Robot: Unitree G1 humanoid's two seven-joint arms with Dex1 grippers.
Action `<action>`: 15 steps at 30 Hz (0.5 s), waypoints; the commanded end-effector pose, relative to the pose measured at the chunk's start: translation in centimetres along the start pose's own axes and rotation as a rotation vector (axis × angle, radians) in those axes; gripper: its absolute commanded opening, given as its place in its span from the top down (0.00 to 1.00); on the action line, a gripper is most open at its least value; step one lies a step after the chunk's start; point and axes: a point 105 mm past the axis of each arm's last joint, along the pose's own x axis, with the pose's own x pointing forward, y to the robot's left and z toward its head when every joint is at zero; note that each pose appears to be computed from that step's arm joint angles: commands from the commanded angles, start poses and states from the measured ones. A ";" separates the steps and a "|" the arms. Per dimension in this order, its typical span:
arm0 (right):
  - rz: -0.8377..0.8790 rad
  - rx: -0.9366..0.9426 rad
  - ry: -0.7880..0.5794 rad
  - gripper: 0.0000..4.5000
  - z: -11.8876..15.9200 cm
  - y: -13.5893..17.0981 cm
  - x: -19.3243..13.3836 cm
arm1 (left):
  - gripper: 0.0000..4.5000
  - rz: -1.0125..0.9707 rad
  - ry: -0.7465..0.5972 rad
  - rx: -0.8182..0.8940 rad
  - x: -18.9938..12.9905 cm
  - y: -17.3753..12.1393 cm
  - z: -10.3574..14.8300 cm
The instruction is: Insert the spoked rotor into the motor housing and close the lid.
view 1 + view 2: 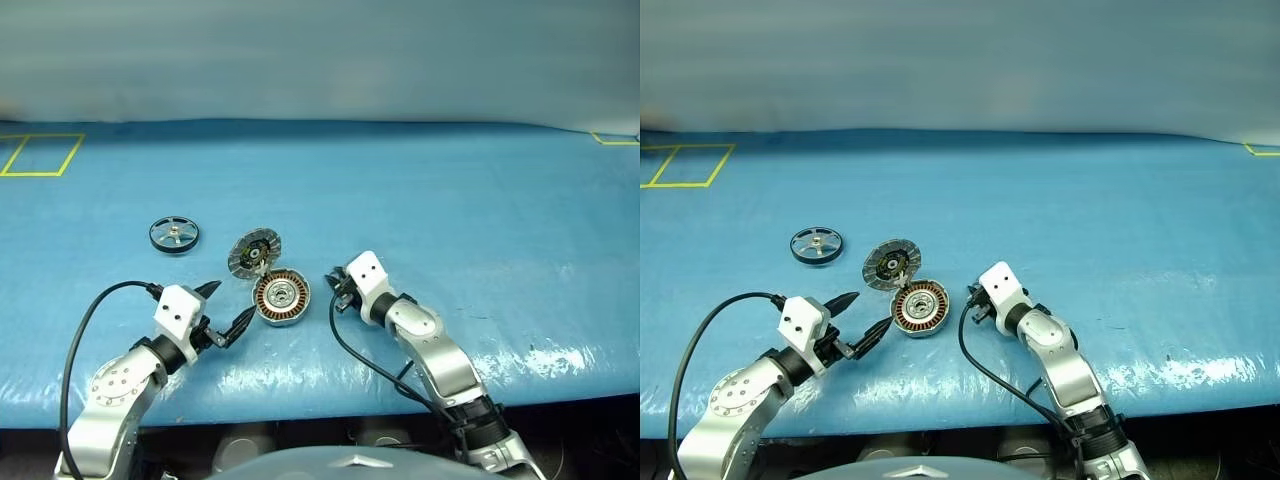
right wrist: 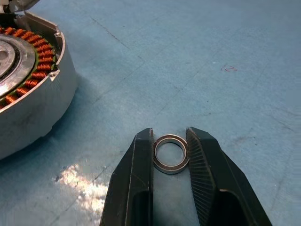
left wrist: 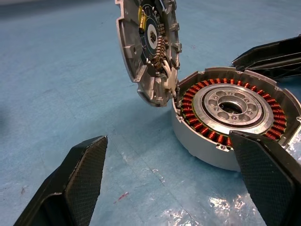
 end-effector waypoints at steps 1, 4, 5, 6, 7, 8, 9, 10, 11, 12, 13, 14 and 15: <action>0.024 -0.094 -0.060 0.85 3.2 -0.2 -1.9 | 0.00 -0.005 -0.013 0.029 -0.1 -0.1 0.4; 0.058 -0.104 -0.092 0.85 4.8 0.1 -2.9 | 0.00 -0.009 -0.020 0.039 0.0 -0.1 0.5; 0.071 -0.100 -0.114 0.85 5.5 0.3 -3.1 | 0.00 -0.006 -0.023 0.048 0.1 0.0 0.6; 0.084 -0.095 -0.136 0.85 6.2 0.6 -3.3 | 0.00 -0.004 -0.024 0.060 0.1 0.1 0.6; 0.096 -0.092 -0.155 0.85 6.7 0.9 -3.3 | 0.00 0.000 -0.021 0.075 0.2 0.2 0.6; 0.109 -0.088 -0.171 0.85 7.2 1.3 -3.2 | 0.00 -0.001 -0.020 0.093 0.3 0.2 0.5; 0.117 -0.085 -0.179 0.85 7.4 1.6 -3.1 | 0.00 -0.003 -0.020 0.104 0.3 0.2 0.4; 0.132 -0.078 -0.184 0.85 7.5 2.0 -2.9 | 0.00 -0.019 -0.041 0.117 0.4 0.0 0.6; 0.152 -0.078 -0.187 0.85 7.5 2.7 -2.5 | 0.00 -0.026 -0.056 0.108 0.4 -0.1 0.6; 0.168 -0.082 -0.184 0.85 7.5 3.3 -2.1 | 0.00 -0.034 -0.070 0.103 0.5 -0.2 0.7; 0.184 -0.087 -0.183 0.85 7.5 4.0 -1.7 | 0.00 -0.040 -0.073 0.091 0.5 -0.3 0.6; 0.192 -0.091 -0.182 0.85 7.5 4.4 -1.4 | 0.00 -0.043 -0.072 0.083 0.5 -0.3 0.6; 0.196 -0.092 -0.184 0.85 7.6 4.7 -1.1 | 0.00 -0.052 -0.070 0.078 0.5 -0.4 0.5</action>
